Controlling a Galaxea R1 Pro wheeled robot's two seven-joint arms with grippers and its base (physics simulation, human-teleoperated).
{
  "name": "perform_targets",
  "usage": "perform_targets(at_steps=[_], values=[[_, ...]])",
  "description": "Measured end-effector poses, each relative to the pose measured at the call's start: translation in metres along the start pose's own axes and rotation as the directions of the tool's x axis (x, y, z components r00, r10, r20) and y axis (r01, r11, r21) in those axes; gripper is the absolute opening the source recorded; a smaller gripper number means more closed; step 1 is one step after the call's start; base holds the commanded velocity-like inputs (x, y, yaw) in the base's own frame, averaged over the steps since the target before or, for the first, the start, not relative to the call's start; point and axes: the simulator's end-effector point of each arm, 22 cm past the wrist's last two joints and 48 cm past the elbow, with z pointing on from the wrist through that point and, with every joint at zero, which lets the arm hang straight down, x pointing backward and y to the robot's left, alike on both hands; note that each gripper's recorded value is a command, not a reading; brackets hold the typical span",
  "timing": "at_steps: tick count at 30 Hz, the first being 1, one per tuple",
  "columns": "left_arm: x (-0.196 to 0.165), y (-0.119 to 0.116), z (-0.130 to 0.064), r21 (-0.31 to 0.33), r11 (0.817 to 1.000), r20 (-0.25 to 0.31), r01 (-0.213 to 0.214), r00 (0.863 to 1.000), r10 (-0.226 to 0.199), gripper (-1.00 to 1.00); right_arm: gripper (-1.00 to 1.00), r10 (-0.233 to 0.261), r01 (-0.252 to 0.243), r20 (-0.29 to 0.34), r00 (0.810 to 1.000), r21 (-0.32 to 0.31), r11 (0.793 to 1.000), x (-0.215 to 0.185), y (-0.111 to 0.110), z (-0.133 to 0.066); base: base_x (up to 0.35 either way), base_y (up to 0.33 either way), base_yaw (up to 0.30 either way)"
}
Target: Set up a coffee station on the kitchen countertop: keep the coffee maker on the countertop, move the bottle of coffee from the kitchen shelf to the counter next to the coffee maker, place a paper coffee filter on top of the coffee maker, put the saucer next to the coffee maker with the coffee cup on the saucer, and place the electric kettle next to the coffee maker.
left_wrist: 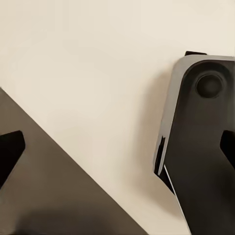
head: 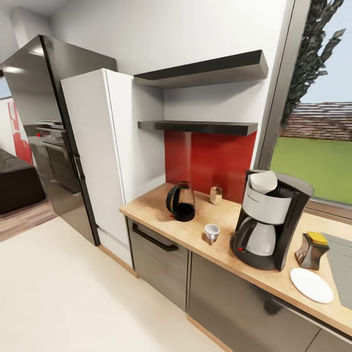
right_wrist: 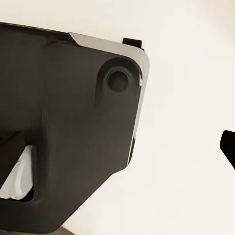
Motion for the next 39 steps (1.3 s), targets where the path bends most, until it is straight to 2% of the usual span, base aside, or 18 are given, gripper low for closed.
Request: perform_targets(at_steps=[8, 39], values=[[0.0001, 0.0001, 0.0, 0.0, 1.0, 0.0, 0.001, 1.0, -0.001, 1.0, 1.0, 0.001, -0.001, 0.0, 1.0, 0.001, 1.0, 0.0001, -0.0007, -0.0001, 0.17, 0.319, -0.029], [0.0002, 0.0002, 0.0, -0.001, 1.0, -0.001, 0.002, 1.0, -0.002, 1.0, 1.0, 0.007, -0.007, 0.003, 1.0, 0.001, 1.0, -0.0004, -0.0037, -0.0006, 0.177, 0.311, -0.264]])
